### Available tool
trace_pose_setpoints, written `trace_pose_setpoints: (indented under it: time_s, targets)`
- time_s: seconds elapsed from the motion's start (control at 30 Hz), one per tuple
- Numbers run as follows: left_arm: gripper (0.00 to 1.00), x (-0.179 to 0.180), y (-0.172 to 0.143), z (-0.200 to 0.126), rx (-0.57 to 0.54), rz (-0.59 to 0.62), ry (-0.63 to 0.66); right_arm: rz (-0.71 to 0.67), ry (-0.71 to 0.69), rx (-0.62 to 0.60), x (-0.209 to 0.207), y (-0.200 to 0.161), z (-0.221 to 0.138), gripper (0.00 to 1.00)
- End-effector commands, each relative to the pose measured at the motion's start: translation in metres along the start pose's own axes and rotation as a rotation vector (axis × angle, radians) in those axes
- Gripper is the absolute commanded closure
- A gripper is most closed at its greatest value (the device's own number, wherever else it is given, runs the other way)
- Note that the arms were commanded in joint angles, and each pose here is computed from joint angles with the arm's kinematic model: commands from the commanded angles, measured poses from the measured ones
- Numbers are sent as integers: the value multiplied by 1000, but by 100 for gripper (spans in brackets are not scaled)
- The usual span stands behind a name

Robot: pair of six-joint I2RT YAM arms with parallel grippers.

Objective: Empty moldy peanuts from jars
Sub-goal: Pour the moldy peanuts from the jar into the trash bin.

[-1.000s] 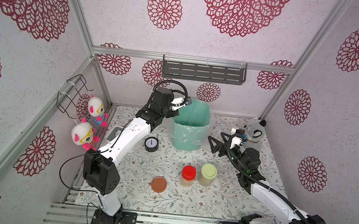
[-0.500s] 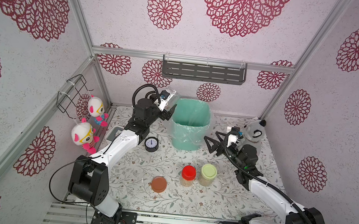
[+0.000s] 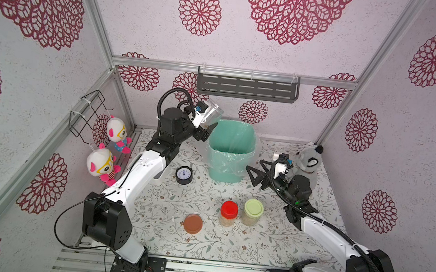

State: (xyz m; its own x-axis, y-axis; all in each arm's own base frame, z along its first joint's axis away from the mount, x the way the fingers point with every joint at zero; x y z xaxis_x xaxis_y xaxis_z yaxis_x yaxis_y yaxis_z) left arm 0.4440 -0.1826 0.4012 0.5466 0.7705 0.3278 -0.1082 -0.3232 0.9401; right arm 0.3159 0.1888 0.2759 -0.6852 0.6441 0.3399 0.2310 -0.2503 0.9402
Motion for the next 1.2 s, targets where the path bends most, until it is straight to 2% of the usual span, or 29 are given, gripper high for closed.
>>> trace_pose_setpoints:
  time_s: [0.0,0.17,0.4,0.5,0.7,0.83,0.87,1.0,1.17]
  targets:
    - [100,4,22,-25,78,179,-18,-55,35,-57,11,23,1,1]
    - [100,-5,27,-34,201,341,-84,-55,35,-56,11,22,0,1]
    - [100,-24,16,-35,430,565,-234,-70,28,-60,11,20,-3,1]
    - [100,-26,14,-29,507,649,-255,-75,23,-58,10,19,-4,1]
    - [100,-34,5,-8,595,880,-274,-75,26,-61,11,17,-6,1]
    - [100,-43,11,2,573,1014,-277,-79,23,-60,10,14,-7,1]
    - [100,-49,-1,16,594,1049,-296,-80,20,-58,9,13,-6,1]
    - [100,-57,-12,31,640,1194,-296,-80,20,-60,8,11,-6,1]
    - [100,-60,-21,40,683,1285,-289,-84,21,-60,8,10,-7,1]
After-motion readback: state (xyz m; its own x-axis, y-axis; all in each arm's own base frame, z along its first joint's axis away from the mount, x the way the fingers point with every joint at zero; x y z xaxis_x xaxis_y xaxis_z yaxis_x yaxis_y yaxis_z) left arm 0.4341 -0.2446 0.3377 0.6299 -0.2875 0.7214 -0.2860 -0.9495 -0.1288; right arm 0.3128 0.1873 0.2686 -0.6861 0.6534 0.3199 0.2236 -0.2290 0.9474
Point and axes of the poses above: each gripper's point midway between its finger pads, its own z axis out along the fingers, its own x axis along the line the jaws close on, y = z × x, the point moved 3 cm from there along -z, back along the fingers, and after that the axes turned 1 degree about -z, right-handed, at the moved point
